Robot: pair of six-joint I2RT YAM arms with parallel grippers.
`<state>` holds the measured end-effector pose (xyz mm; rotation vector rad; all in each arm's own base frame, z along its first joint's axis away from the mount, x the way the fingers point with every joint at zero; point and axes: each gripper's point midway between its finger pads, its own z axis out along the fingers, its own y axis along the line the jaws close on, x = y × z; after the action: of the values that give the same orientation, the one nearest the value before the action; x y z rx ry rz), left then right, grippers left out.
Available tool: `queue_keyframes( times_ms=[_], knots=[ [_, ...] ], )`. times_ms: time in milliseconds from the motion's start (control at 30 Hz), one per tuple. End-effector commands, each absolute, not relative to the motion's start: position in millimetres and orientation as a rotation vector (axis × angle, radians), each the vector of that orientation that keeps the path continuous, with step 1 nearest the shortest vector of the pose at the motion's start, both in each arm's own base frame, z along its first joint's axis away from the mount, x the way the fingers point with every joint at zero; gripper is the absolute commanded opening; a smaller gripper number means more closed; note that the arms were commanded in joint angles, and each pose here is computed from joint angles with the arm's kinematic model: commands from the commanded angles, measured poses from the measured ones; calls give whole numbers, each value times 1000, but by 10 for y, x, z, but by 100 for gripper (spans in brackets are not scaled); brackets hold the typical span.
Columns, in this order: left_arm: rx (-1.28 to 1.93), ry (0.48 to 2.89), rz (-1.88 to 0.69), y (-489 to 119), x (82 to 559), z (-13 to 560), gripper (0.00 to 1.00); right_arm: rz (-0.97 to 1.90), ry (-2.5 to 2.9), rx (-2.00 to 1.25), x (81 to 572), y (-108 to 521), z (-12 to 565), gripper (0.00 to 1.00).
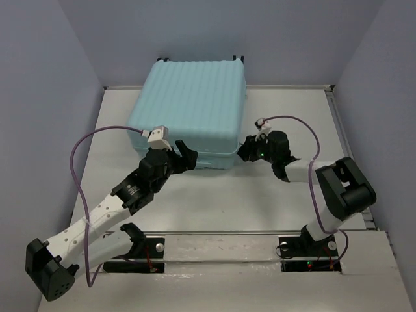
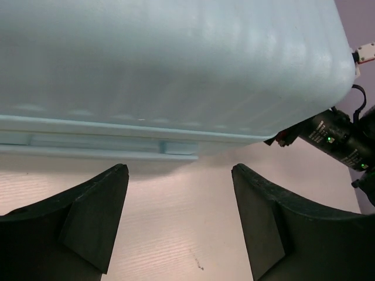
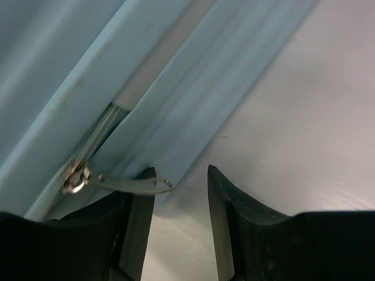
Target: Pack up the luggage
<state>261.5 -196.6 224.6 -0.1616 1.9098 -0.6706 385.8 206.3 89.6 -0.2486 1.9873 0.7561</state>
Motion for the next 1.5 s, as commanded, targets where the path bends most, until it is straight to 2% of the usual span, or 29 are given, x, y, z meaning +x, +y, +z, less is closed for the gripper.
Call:
queue_keyframes(
  times_ms=[0, 67, 100, 200, 267, 500, 800, 1000, 1167, 1267, 1467],
  knots=[
    [-214, 1892, -622, -1782, 2587, 2204, 83, 1123, 1708, -646, 2873, 3135, 1465, 47],
    [-216, 1887, -624, -1766, 2573, 2219, 83, 1094, 1763, -577, 2763, 2973, 1353, 47],
    [-214, 1890, -623, -1766, 2570, 2208, 83, 1062, 1744, -562, 2739, 2897, 1479, 47],
    [-198, 1901, -650, -1835, 2566, 2214, 83, 838, 1862, -500, 2889, 2577, 1296, 49],
    [-194, 1905, -664, -1877, 2578, 2207, 83, 833, 1864, -498, 2935, 2425, 1281, 50],
    [-165, 1946, -671, -1956, 2579, 2069, 84, 1076, 1688, -729, 2753, 2766, 1457, 63],
    [-155, 1938, -690, -2026, 2625, 2069, 84, 1089, 1602, -791, 2987, 2983, 1665, 64],
    [-154, 1940, -686, -2036, 2641, 2053, 83, 1117, 1546, -827, 3125, 3122, 1735, 63],
    [-159, 1945, -672, -2026, 2654, 2023, 83, 1158, 1532, -845, 3133, 3219, 1699, 57],
    [-161, 1946, -662, -2026, 2675, 2018, 83, 1186, 1508, -843, 3106, 3270, 1701, 47],
    [-158, 1944, -647, -2031, 2710, 2040, 83, 1223, 1443, -818, 3120, 3311, 1743, 40]
  ],
)
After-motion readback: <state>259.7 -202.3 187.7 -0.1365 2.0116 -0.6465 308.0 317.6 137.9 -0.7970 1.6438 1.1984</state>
